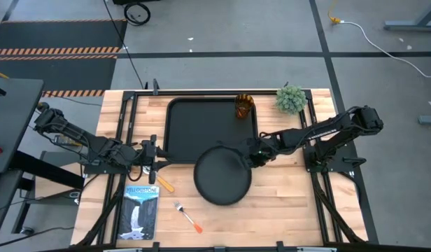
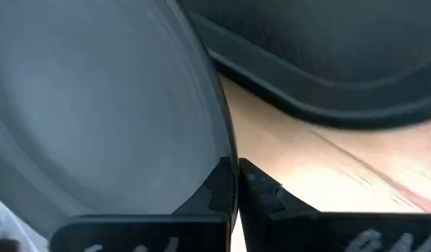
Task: Pick and place plate/cup/fork/spoon on tray
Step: Put the black plate on the black tray at the bottom of the brown glass
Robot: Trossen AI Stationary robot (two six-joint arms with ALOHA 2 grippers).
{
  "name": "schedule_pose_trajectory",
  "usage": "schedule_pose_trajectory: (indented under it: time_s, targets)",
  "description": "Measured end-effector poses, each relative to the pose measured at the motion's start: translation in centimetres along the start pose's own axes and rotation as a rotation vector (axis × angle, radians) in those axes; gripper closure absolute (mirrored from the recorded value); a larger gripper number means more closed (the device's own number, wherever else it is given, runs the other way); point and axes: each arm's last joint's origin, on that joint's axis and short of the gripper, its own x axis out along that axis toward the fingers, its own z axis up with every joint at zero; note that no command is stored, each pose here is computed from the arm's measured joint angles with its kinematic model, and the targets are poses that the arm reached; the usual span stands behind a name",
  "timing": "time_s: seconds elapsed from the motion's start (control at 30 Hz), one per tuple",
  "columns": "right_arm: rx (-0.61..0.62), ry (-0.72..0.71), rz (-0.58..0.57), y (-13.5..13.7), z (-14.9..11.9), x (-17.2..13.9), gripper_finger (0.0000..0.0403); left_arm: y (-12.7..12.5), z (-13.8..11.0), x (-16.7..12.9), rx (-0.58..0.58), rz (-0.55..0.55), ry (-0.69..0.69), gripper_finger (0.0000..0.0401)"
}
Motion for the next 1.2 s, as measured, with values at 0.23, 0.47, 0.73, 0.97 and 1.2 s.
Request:
schedule_pose_trajectory:
  time_s: [0.23,0.47,0.73,0.97,1.2]
  targets:
    - [0.095,-0.092,-0.012,-0.3,2.1,-0.5,0.039,0.0,0.0,0.0,-0.001,0.0,0.0,0.0298]
    - [0.128,-0.202,-0.052,-1.0,3.6,-0.8,0.0391,0.0,0.0,0.0,-0.001,0.0,0.0,0.0298]
    - [0.154,-0.223,-0.053,-1.9,5.4,-1.2,0.0391,0.0,0.0,0.0,0.0,0.007,-0.002,0.0298]
    - [0.207,-0.195,-0.03,-2.5,6.6,-1.5,0.0391,0.0,0.0,0.0,-0.001,0.01,-0.002,0.0298]
    - [0.235,-0.216,-0.036,-3.1,7.5,-1.8,0.0391,0.0,0.0,0.0,-0.005,0.011,-0.002,0.0298]
